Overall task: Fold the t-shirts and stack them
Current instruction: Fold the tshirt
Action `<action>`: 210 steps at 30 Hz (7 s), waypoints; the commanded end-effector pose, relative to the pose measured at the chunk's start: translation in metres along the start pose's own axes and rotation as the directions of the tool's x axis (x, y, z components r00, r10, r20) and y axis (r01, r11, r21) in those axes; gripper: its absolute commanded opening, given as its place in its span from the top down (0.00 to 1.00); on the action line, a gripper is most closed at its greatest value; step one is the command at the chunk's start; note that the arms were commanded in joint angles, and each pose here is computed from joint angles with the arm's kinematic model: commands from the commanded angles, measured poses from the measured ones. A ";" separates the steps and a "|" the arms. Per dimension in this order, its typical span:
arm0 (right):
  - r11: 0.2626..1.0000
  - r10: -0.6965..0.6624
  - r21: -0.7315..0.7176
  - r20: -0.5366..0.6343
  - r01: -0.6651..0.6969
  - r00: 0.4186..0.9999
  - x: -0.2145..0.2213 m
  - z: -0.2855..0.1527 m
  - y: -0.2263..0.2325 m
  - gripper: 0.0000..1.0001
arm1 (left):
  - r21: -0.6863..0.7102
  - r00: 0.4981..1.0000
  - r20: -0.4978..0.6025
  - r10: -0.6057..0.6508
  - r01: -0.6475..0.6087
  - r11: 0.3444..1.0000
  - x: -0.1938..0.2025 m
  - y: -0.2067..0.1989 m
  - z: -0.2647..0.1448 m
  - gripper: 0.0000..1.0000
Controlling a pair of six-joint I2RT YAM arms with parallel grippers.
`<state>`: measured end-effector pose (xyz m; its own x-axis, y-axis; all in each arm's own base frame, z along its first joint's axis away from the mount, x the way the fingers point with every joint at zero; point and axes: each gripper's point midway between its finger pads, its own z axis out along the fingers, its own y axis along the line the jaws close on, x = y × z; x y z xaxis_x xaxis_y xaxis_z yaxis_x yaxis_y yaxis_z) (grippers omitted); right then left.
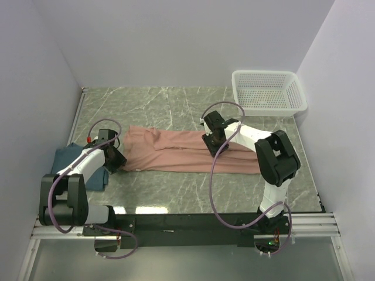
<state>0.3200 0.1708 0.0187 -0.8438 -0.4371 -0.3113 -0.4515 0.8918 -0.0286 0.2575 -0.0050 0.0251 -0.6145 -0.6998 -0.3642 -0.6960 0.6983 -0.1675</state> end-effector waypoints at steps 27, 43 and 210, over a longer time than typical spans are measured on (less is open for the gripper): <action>0.996 -0.030 0.085 0.070 0.024 0.997 -0.006 -0.027 -0.040 0.54 | 0.037 0.999 0.020 0.046 -0.047 0.998 -0.005 -0.003 -0.008 0.57; 0.995 -0.097 0.002 -0.029 0.097 0.995 0.011 -0.002 -0.029 0.69 | 0.058 0.999 0.014 0.050 -0.050 0.997 -0.004 -0.008 -0.008 0.58; 0.087 0.970 -0.040 0.229 -0.995 0.075 0.166 -0.028 -0.149 0.53 | 0.157 0.993 0.019 -0.113 0.109 0.982 0.009 -0.007 -0.036 0.33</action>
<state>0.2555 -0.0395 0.0166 -0.4152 0.8564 -0.3069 0.7628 0.5115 0.3955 0.2489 -0.0229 0.0560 -0.5638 -0.7370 -0.3727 -0.6577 0.6736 -0.3372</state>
